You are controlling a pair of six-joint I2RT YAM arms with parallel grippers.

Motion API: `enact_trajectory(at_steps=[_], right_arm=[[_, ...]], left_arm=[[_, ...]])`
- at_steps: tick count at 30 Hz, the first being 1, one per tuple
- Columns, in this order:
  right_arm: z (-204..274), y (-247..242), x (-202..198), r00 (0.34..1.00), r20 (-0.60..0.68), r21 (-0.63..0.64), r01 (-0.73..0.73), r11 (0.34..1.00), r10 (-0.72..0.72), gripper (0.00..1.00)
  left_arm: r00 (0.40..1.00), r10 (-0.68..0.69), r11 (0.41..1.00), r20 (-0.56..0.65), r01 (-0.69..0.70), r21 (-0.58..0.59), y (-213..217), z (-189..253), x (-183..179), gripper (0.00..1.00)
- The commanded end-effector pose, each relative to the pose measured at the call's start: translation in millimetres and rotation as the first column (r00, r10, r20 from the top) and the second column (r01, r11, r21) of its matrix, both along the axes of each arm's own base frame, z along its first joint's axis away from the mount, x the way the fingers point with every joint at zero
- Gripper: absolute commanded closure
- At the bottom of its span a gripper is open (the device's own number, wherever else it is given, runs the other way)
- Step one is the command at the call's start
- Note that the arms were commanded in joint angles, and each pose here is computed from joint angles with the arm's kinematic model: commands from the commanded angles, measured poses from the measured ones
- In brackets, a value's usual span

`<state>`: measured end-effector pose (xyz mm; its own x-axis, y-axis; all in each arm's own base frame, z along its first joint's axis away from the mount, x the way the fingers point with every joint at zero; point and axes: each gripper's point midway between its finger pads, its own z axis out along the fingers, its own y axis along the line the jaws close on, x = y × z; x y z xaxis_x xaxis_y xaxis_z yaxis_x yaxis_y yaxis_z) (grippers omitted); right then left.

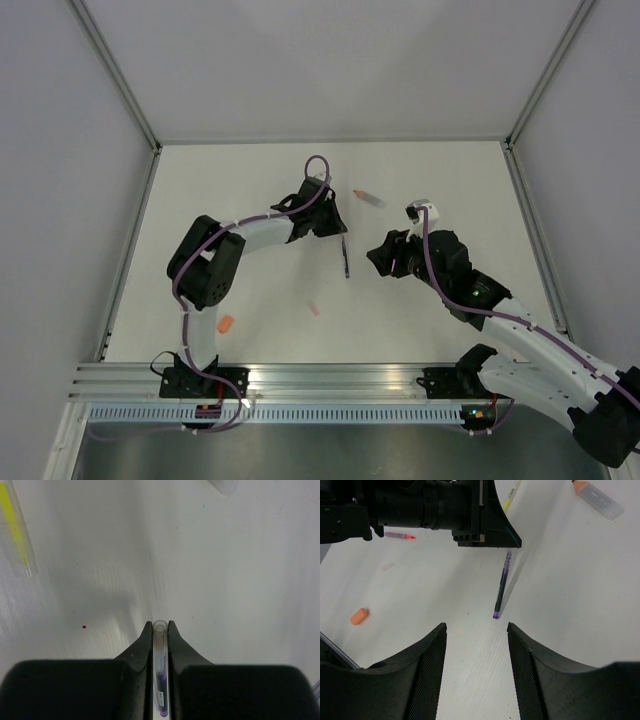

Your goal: Insert the pens into the pen caps

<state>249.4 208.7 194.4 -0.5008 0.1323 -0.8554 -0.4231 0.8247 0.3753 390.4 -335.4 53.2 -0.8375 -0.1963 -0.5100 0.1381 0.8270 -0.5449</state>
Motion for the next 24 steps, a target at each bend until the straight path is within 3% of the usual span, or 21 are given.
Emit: enact_trajectory(at_steps=[1,7,12,16,20,24], right_arm=[[11.8,-0.8,4.1,1.0,0.021,0.014,0.018,1.0,-0.018,0.42],[10.7,-0.6,4.4,1.0,0.021,0.005,0.014,1.0,-0.014,0.42],[4.6,0.1,7.3,1.0,0.011,-0.018,0.013,1.0,-0.012,0.41],[4.0,3.4,10.1,1.0,0.009,-0.054,-0.011,0.998,0.012,0.41],[-5.4,-4.4,31.3,0.997,-0.008,-0.146,0.073,0.987,-0.075,0.41],[3.2,-8.0,67.6,0.988,-0.037,-0.191,0.137,0.972,-0.147,0.41]], left_arm=[[1.0,-0.013,0.994,0.012,0.012,0.105,7.4,-12.6,8.9,0.85],[1.0,-0.022,0.994,0.011,0.021,0.108,8.0,-12.2,7.1,0.67],[0.999,-0.026,0.995,0.024,0.024,0.099,12.2,-0.2,0.6,0.59],[0.996,-0.042,0.998,0.079,0.039,0.047,14.7,41.0,-9.6,0.49],[0.987,-0.085,0.996,0.135,0.085,0.004,21.7,78.8,-30.4,0.45],[0.98,-0.143,0.989,0.137,0.147,-0.015,33.9,89.2,-63.6,0.41]])
